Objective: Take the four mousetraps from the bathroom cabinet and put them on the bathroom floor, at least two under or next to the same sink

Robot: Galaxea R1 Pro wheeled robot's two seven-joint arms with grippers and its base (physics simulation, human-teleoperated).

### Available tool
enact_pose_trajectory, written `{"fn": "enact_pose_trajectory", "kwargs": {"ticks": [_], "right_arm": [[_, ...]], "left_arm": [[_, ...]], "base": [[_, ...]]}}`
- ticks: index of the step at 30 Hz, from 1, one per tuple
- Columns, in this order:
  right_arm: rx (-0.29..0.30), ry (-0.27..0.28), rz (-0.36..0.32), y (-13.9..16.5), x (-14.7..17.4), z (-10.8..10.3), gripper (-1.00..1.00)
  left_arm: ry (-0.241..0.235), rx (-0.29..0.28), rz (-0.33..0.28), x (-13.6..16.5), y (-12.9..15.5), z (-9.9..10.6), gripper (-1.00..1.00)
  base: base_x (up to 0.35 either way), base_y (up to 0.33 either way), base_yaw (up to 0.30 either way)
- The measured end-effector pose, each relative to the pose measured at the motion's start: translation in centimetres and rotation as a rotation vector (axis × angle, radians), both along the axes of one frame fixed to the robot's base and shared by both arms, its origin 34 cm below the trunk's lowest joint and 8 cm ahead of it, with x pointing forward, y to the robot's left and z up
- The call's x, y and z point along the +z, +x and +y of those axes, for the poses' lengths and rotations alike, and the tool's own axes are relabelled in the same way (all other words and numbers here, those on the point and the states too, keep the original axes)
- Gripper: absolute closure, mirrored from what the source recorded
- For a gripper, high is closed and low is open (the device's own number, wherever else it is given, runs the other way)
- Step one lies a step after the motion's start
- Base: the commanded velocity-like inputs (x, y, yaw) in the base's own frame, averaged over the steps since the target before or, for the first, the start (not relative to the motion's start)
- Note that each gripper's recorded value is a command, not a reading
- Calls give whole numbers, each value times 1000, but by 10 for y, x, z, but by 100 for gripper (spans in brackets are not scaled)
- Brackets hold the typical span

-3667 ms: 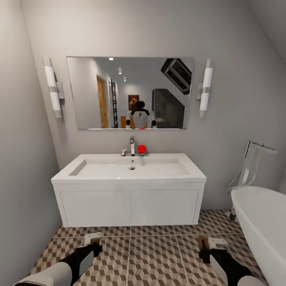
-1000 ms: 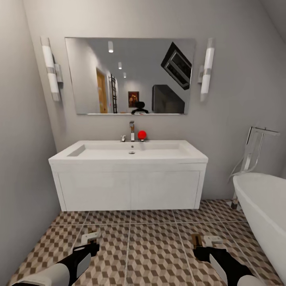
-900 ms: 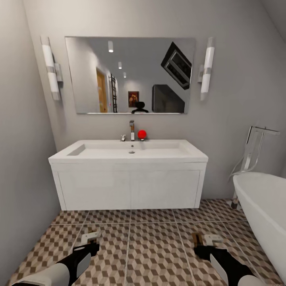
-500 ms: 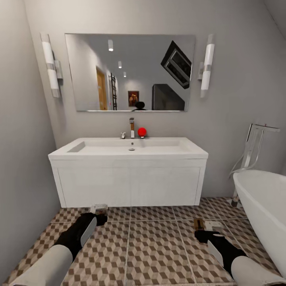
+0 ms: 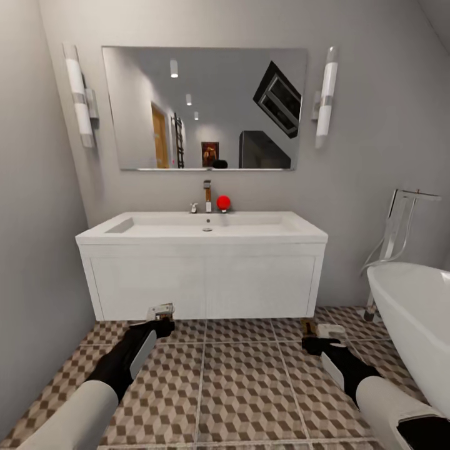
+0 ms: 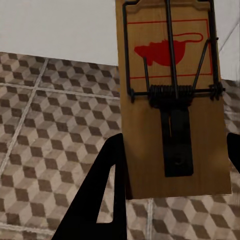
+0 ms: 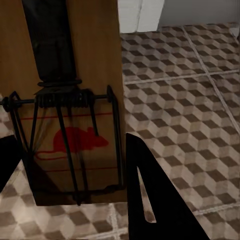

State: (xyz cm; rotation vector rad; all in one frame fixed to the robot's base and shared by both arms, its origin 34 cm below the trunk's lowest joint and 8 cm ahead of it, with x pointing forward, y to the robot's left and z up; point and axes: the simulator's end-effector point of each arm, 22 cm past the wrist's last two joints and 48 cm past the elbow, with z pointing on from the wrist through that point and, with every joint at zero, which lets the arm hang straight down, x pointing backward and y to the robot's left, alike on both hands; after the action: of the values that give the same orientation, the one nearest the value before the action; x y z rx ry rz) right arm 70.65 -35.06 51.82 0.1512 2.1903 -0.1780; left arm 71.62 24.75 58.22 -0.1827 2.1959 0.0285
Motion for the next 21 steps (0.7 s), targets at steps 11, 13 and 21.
{"fn": "enact_pose_trajectory", "kwargs": {"ticks": [11, 13, 21], "right_arm": [[37, 23, -120, 30, 29, 41, 100], [10, 4, -130, 30, 31, 43, 100], [-24, -15, -139, 26, 19, 41, 100]], "left_arm": [[-54, -71, -67, 11, 0, -86, 100], [8, -43, -61, 7, -2, -81, 100], [72, 4, -47, -16, -10, -65, 100]], "base": [[0, 0, 0], [0, 0, 0], [0, 0, 0]]}}
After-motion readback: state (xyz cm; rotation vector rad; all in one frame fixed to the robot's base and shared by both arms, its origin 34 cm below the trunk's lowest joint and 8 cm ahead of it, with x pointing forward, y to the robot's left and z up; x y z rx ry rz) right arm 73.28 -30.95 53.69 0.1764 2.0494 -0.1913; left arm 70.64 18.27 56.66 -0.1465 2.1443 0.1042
